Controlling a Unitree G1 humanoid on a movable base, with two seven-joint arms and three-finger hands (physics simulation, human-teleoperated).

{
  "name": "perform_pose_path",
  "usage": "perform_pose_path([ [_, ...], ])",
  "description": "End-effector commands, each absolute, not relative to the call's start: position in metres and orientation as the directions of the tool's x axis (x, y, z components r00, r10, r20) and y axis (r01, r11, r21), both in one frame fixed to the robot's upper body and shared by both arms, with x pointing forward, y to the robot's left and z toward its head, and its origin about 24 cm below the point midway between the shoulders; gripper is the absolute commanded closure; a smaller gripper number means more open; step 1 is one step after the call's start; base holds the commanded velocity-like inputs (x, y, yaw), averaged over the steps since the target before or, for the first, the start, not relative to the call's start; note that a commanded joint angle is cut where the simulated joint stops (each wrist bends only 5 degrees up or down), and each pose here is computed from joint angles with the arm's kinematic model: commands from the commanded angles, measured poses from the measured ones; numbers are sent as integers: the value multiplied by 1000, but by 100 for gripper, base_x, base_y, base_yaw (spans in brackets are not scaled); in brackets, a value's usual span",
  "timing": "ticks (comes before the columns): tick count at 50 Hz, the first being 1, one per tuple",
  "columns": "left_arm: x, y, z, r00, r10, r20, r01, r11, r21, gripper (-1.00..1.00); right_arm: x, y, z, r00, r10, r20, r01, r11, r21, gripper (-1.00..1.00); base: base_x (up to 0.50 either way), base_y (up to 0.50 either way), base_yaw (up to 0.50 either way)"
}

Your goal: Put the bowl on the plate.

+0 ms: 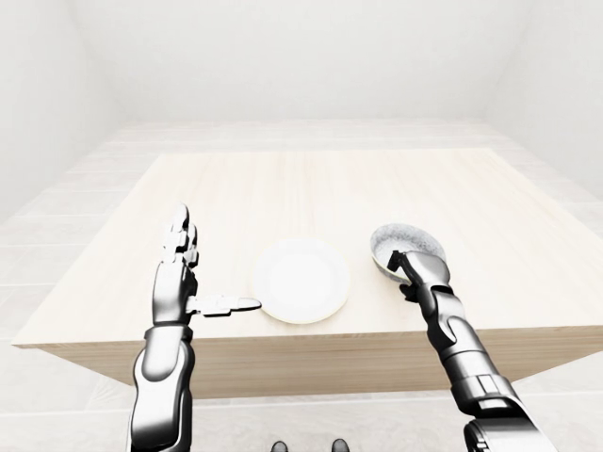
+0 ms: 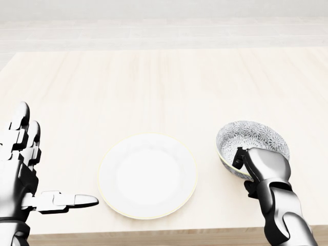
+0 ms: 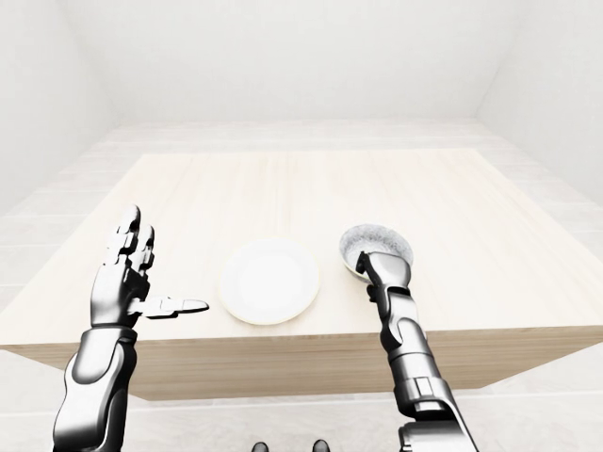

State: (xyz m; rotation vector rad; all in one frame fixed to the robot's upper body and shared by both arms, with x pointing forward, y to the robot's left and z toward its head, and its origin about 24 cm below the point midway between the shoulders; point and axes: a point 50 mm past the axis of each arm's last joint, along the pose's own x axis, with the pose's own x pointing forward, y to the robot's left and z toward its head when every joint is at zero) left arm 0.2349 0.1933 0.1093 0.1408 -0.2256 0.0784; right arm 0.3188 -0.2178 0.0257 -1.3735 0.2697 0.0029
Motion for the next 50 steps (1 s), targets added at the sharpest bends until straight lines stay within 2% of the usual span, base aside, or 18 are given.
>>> perform_pose_path([
  [1,235,194,109,972,63,226,-94,987,130,-100,317,-215,27,970,-141,-198,-169,195,-966,33,0,0,0],
  [4,234,194,108,973,63,223,-94,987,131,-100,317,-215,29,971,-139,-196,-168,190,-967,25,0,0,0],
  [35,234,194,109,972,66,227,-98,986,133,-100,308,-211,89,984,-107,-140,-138,31,-990,31,0,0,0],
  [50,234,196,107,973,67,220,-98,986,132,-100,300,-205,102,986,-115,-124,-126,-8,-992,31,0,0,0],
])
